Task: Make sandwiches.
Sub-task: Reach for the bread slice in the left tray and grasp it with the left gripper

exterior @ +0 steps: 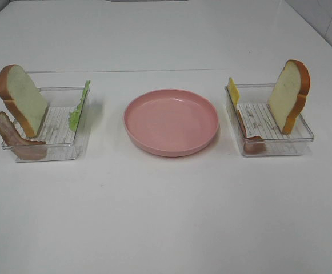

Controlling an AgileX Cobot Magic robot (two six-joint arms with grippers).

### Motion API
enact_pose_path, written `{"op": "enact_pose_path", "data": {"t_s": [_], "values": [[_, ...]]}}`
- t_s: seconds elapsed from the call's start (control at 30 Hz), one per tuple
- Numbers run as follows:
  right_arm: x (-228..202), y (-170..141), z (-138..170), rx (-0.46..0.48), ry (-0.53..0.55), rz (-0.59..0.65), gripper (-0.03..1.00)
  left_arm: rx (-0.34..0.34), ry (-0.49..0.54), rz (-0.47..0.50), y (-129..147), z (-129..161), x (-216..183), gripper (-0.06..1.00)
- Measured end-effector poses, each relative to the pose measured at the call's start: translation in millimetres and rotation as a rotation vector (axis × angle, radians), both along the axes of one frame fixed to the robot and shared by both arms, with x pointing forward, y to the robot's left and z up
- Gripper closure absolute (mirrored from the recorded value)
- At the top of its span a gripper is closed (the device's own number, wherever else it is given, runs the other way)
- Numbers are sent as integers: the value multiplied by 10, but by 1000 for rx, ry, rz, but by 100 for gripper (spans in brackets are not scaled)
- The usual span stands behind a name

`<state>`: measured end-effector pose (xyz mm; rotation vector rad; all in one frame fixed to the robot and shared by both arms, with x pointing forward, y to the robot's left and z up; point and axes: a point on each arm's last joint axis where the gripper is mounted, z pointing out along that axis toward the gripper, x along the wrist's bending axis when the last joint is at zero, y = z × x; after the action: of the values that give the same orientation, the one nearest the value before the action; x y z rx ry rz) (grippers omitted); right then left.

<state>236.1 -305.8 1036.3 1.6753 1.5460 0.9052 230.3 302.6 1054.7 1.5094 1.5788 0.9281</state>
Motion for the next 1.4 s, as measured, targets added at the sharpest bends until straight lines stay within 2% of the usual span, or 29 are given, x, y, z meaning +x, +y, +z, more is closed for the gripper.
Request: {"op": "enact_pose_path", "data": {"t_s": [0.83,0.9,0.93,1.0,1.03,1.07,1.13,1.17,1.2,1.23,1.3,1.33,1.4], "values": [[0,0,0,0,0,0,1,-3,10,-1,-2,19,9,1],[0,0,0,0,0,0,1,1,56,-6,-5,201,57,1],[0,0,0,0,0,0,1,1,56,-6,-5,201,57,1],[0,0,0,0,0,0,1,30,154,-19,-3,474,211,1],[0,0,0,0,0,0,1,30,154,-19,-3,474,211,1],[0,0,0,0,0,0,1,51,249,-9,15,651,429,1],[0,0,0,0,0,0,1,65,271,3,31,757,529,1],[0,0,0,0,0,0,1,87,346,34,64,907,860,1],[0,0,0,0,0,0,1,103,364,52,85,987,1002,1],[0,0,0,0,0,0,1,103,364,52,85,987,1002,1],[0,0,0,0,0,0,1,168,490,81,137,1119,1758,1],[0,0,0,0,0,0,1,168,490,81,137,1119,1758,1],[0,0,0,0,0,0,1,183,537,74,139,1140,2176,1]]}}
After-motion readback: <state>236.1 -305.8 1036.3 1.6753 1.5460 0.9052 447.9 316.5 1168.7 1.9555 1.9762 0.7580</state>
